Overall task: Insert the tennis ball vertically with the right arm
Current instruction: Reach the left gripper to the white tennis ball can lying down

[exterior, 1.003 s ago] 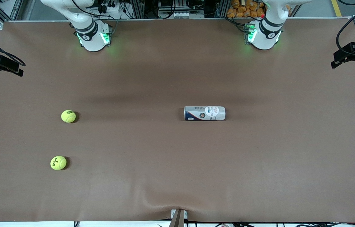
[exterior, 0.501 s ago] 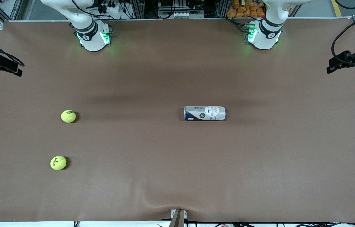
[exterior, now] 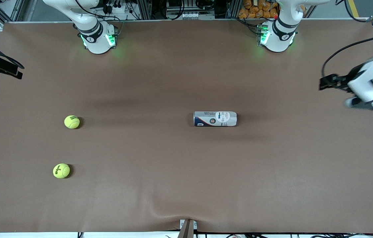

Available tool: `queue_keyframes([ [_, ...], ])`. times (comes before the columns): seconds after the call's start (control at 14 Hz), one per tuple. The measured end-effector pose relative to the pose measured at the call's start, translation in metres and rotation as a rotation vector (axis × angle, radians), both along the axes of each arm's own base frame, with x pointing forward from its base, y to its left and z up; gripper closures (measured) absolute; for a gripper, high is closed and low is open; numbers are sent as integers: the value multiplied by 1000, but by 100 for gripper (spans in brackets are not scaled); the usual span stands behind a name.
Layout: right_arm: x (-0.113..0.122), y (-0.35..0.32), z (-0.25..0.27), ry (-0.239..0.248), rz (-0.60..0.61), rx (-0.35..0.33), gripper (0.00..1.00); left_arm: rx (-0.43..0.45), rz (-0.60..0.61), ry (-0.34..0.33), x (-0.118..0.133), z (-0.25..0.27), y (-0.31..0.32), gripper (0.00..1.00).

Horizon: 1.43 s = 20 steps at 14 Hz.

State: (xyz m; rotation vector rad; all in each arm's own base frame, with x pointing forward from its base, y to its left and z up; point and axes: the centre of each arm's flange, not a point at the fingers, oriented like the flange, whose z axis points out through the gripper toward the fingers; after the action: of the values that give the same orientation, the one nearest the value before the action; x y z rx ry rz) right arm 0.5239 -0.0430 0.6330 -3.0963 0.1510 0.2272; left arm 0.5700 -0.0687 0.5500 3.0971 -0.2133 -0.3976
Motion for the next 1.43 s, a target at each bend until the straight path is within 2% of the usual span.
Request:
queue_keyframes([
  [0.36, 0, 0, 0, 0, 0, 1, 0, -20, -86, 34, 9, -31, -56, 0],
  [0.79, 0, 0, 0, 0, 1, 1, 0, -106, -140, 87, 12, -68, -105, 0],
  [1.43, 0, 0, 0, 0, 1, 1, 0, -234, -507, 102, 7, -136, -202, 0],
])
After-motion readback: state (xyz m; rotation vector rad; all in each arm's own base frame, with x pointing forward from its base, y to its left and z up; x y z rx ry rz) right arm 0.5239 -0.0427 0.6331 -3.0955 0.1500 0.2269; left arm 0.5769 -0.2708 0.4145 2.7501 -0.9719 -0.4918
